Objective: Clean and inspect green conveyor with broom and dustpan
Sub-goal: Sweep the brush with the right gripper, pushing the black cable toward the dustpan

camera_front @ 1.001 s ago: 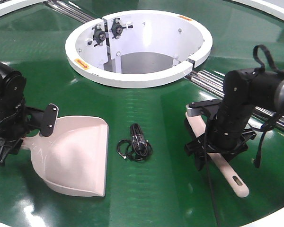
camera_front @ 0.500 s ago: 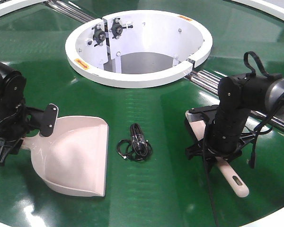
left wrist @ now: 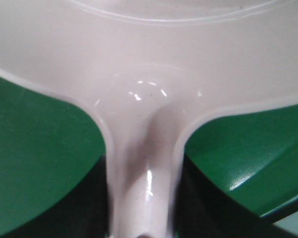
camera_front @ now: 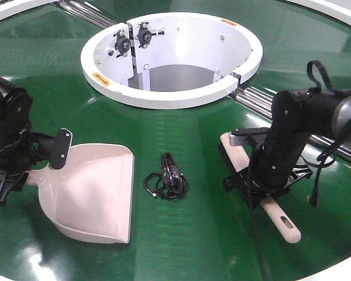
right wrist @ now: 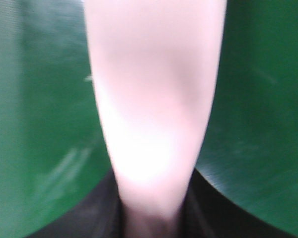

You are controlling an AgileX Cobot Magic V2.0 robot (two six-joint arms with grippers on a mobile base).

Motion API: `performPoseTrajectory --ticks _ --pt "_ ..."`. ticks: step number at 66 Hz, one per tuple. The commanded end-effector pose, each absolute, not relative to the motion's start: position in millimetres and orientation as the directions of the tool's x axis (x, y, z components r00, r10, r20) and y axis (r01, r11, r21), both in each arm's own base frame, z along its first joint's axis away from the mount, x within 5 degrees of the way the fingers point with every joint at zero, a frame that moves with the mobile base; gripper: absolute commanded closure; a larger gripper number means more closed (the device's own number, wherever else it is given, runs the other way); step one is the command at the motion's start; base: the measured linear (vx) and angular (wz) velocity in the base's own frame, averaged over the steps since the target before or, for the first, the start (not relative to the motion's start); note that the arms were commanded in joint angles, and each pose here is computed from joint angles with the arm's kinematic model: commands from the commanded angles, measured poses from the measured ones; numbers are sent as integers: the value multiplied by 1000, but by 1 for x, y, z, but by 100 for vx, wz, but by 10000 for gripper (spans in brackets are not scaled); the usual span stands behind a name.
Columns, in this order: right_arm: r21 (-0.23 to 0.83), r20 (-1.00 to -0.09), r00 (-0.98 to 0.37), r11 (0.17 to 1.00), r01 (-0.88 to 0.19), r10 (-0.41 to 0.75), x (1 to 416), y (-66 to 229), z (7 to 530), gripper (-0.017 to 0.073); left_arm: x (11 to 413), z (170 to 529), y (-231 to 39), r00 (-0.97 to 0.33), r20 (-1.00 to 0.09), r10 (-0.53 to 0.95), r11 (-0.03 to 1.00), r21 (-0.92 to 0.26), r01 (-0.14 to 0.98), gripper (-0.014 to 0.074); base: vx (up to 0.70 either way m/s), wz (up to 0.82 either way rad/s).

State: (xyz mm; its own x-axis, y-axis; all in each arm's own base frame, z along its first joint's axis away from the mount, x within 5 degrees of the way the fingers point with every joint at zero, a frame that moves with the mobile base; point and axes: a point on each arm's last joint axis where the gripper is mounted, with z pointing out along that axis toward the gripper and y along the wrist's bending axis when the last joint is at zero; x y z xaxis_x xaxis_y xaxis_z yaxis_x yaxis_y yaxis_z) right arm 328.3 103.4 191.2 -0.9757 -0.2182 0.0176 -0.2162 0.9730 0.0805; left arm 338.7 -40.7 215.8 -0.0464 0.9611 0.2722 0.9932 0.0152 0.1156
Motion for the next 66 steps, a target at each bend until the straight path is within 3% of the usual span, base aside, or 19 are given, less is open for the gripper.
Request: performPoseTrajectory --ticks 1,10,23,36,52,66 --pt "135 -77 -979 971 -195 -186 324 107 226 564 337 237 -41 -45 273 961 0 163 987 600 0 0" --pt "118 -60 -980 973 -197 -191 319 117 227 564 337 237 -41 -45 273 961 0 163 987 600 0 0" --pt "18 -90 -957 961 -277 -274 315 161 235 564 337 237 -41 -45 273 961 0 163 987 600 0 0" --pt "-12 14 -972 972 -235 -234 328 176 235 564 337 237 -41 -45 273 961 0 163 987 600 0 0" --pt "41 73 -979 982 -186 -189 333 188 216 564 337 237 -41 -45 273 961 0 163 987 600 0 0" --pt "44 100 -960 965 -258 -261 322 215 205 564 337 237 -41 -45 273 961 0 163 987 600 0 0"
